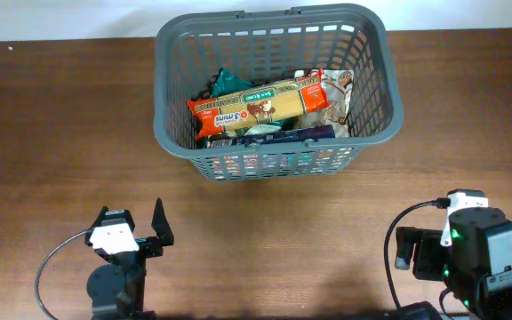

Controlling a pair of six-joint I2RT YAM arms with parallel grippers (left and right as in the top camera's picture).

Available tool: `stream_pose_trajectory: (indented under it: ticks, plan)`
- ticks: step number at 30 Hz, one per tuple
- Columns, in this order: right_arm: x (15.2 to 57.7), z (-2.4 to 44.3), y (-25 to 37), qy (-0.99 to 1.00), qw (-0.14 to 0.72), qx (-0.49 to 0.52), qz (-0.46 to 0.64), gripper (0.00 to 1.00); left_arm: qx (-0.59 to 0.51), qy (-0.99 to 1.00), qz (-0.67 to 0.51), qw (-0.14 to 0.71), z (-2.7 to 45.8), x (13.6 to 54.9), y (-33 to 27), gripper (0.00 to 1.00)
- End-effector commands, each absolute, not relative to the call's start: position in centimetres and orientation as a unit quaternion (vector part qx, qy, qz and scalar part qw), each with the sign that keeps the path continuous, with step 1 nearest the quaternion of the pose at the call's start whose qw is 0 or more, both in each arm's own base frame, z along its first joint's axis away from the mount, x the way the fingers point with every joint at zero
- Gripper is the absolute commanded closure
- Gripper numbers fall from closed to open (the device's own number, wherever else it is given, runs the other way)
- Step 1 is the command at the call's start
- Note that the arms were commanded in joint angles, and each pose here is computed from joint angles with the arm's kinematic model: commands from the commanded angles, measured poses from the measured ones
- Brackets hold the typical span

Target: Pack container

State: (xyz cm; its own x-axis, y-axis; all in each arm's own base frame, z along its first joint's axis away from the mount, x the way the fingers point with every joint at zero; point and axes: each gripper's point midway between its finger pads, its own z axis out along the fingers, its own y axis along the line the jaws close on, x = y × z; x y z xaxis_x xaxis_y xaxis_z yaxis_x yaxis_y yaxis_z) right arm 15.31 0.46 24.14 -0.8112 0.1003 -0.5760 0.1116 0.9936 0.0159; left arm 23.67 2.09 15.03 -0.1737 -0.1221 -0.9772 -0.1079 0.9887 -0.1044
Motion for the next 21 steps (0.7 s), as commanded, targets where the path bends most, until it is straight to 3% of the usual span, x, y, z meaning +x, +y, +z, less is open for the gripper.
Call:
stream_pose_trajectory:
  ticks: [1, 5, 11, 21]
  plan:
    - [15.2, 24.3, 0.3, 0.950, 0.308, 0.052, -0.012, 0.01, -0.077, 0.764, -0.013, 0.640, 14.9, 23.7, 2.0, 0.01]
    - [14.6, 26.2, -0.4, 0.924, 0.377, 0.061, -0.007, 0.01, -0.077, 0.764, -0.013, 0.640, 14.9, 23.7, 2.0, 0.01]
    - [14.2, 30.0, 1.4, 0.839, 0.534, 0.051, 0.094, 0.01, -0.077, 0.764, -0.013, 0.640, 14.9, 23.7, 2.0, 0.01]
    - [16.7, 21.7, 5.9, 0.800, 0.567, -0.012, 0.196, 0.01, -0.077, 0.764, -0.013, 0.641, 14.9, 23.7, 2.0, 0.01]
